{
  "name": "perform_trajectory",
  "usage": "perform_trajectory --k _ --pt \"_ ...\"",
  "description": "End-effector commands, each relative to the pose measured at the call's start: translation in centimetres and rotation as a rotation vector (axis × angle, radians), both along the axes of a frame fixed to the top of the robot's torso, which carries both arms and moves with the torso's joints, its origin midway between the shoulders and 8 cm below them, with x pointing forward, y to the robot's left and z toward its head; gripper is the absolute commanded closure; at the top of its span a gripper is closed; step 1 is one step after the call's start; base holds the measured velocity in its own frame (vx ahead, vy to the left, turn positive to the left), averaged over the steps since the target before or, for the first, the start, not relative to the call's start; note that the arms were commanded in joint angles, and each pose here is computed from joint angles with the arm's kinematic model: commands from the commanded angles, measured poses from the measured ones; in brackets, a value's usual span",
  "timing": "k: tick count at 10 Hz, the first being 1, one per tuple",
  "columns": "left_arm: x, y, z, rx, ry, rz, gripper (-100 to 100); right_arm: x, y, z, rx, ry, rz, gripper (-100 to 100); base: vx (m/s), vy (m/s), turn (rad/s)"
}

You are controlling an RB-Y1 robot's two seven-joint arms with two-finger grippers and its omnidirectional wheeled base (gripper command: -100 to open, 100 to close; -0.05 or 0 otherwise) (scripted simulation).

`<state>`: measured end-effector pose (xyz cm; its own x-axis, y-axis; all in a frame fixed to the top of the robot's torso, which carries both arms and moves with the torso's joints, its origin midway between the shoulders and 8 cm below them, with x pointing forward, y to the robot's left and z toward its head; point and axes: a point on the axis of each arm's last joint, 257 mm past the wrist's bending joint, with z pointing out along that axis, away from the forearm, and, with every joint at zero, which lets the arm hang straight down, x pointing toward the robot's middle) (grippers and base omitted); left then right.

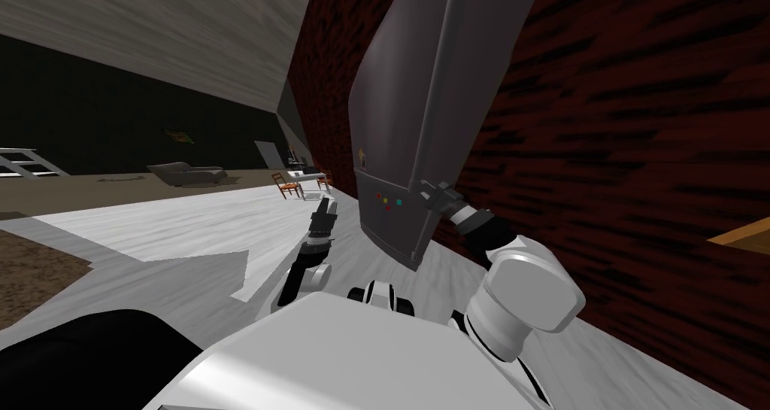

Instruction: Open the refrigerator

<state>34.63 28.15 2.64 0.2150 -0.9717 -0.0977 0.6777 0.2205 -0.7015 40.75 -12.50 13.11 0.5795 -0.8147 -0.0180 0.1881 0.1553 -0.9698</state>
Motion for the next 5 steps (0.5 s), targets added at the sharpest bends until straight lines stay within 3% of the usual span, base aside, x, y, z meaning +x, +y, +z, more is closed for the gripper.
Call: perform_trajectory --k 1,5 --pt "0.0 0.0 0.0 0.000 0.000 0.000 0 0.4 -1.1 0.1 0.002 0.001 -0.050 100 -0.215 0.273 -0.034" --pt "0.0 0.0 0.0 0.000 0.000 0.000 0 1.0 -2.6 0.1 0.004 0.007 -0.114 100 -0.175 0.259 -0.036"
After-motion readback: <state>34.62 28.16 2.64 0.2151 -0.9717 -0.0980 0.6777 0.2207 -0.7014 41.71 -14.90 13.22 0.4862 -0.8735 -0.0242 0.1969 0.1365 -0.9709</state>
